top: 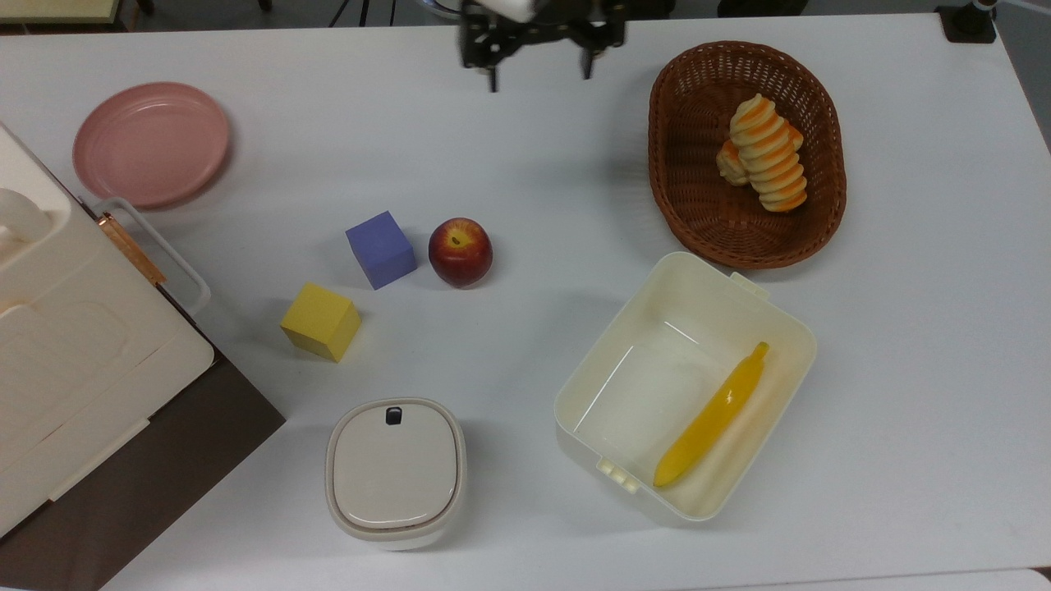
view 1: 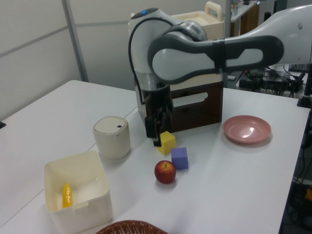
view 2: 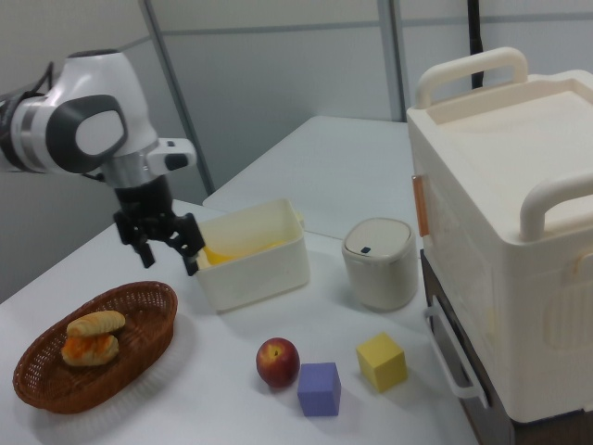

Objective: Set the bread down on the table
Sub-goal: 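Lower the gripper over the spiral bread roll in the basket, then close the gripper on the spiral bread roll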

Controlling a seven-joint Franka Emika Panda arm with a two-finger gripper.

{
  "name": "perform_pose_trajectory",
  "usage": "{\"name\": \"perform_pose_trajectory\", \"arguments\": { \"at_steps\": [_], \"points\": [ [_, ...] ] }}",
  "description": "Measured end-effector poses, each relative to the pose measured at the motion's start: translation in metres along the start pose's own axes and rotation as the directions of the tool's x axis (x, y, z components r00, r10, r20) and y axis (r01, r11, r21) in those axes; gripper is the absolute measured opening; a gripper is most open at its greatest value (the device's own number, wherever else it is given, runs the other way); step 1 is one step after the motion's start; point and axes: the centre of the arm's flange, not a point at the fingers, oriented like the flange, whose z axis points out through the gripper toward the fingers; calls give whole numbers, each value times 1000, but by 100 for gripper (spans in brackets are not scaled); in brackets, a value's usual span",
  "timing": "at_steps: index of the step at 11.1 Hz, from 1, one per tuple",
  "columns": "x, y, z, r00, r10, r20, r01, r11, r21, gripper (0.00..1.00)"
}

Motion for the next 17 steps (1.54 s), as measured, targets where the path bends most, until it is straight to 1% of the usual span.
{"name": "perform_pose_trajectory", "arguments": {
  "at_steps": [3, 5, 7, 9, 10, 11, 14, 17],
  "points": [
    [2, -72, 22, 993, -113, 42, 113, 994, 2, 100],
    [-3, -129, 42, 986, -148, 78, 149, 989, -4, 100],
    [-10, -183, 55, 985, -149, 88, 151, 988, -14, 100],
    [-7, -227, 71, 994, -102, 44, 101, 995, 18, 100],
    [-3, -244, 87, 997, -77, 26, 76, 997, 28, 100],
    [2, -257, 104, 997, -71, 20, 70, 997, 33, 100],
    [14, -288, 160, 995, -97, 8, 96, 994, 48, 100],
    [8, -298, 189, 992, -115, 55, 113, 993, 31, 100]
  ]
}}
